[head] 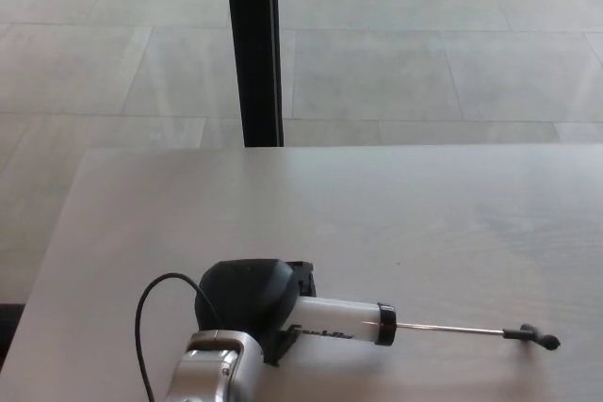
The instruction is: The robot uses its left hand to lift the air pump kept on the middle of the desk and use the right hand to pull out the handle
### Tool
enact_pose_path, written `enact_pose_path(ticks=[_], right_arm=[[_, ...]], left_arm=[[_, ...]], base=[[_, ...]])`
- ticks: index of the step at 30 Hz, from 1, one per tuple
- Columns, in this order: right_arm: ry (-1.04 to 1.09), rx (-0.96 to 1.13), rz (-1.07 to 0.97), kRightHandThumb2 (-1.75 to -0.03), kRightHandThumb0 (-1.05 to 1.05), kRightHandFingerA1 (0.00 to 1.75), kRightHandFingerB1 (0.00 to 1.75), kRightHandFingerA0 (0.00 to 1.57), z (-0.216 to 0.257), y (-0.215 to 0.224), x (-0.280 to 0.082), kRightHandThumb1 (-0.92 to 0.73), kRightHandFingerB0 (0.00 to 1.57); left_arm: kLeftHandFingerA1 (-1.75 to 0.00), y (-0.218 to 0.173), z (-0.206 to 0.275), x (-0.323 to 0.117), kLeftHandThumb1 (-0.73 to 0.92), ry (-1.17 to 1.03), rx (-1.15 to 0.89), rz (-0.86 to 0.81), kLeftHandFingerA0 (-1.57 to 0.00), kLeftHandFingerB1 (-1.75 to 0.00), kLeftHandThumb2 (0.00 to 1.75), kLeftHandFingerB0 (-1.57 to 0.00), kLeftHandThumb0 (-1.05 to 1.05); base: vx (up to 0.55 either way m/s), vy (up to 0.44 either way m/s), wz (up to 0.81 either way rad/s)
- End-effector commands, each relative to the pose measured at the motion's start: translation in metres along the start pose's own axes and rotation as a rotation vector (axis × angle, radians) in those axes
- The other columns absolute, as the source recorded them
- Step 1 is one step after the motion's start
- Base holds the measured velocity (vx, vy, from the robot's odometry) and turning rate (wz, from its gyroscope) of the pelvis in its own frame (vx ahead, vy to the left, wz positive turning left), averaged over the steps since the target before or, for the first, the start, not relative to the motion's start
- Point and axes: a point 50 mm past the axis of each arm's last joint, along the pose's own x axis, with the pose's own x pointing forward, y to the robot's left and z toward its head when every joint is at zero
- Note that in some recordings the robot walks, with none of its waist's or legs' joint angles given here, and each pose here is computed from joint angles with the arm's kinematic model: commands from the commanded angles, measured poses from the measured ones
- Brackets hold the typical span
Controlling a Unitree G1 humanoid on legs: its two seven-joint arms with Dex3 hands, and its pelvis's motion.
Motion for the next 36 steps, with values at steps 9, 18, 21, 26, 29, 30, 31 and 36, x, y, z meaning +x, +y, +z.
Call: enact_pose_path(ticks=[9,18,21,26,29,30,31,36], right_arm=[[0.011,0.098,-0.045,-1.09,-1.05,0.3,0.05,0.0,-0.006,-0.004,0.0,-0.72,0.0],[0.019,0.108,-0.052,-1.1,-1.05,0.28,0.03,0.0,-0.009,-0.005,0.0,-0.71,0.0],[0.022,0.111,-0.053,-1.1,-1.05,0.28,0.05,0.0,-0.009,-0.006,0.0,-0.7,0.0],[0.053,0.031,-0.053,-0.92,-1.03,0.0,0.03,0.0,-0.01,-0.016,0.001,-0.75,0.0],[0.052,0.023,-0.034,-0.68,-1.05,0.0,0.0,0.0,-0.013,-0.023,-0.001,-0.9,0.0],[0.055,0.011,-0.033,-0.68,-1.05,0.0,0.0,0.0,-0.016,-0.03,-0.002,-0.92,0.0],[0.059,0.006,-0.035,-0.68,-1.05,0.0,0.0,0.0,-0.02,-0.035,-0.004,-0.92,0.0],[0.075,0.009,-0.056,-0.68,-1.04,0.0,0.0,0.0,-0.032,-0.054,-0.009,-0.91,0.0]], left_arm=[[-0.16,-0.005,-0.035,-0.001,0.52,0.183,0.073,-0.55,0.0,0.0,0.88,0.0,-0.88],[-0.14,0.013,-0.051,0.0,0.52,0.242,0.007,-0.564,0.0,0.0,0.89,-0.06,-0.9],[-0.14,0.014,-0.055,-0.001,0.52,0.25,0.0,-0.574,0.0,0.0,0.89,-0.09,-0.9],[-0.22,0.029,-0.078,-0.009,0.53,0.277,0.022,-0.622,0.0,0.0,0.91,0.0,-0.92],[0.0,0.051,-0.107,-0.019,0.63,0.251,-0.196,-0.616,0.0,0.0,0.59,0.0,-0.89],[0.0,0.067,-0.123,-0.025,0.47,0.231,-0.479,-0.568,0.0,-0.02,0.82,0.0,-0.93],[0.0,0.081,-0.135,-0.033,0.49,0.187,-0.682,-0.519,0.0,0.0,0.81,0.0,-0.91],[0.0,0.121,-0.16,-0.053,0.69,0.075,-0.963,-0.216,0.0,0.0,0.62,0.0,-0.9]], base=[[0.0,0.0,0.0],[0.0,0.0,0.0],[0.0,0.0,0.0],[0.0,0.0,0.0],[0.0,0.0,0.0],[0.0,0.0,0.0],[0.0,0.0,0.0],[0.0,0.0,0.0]])
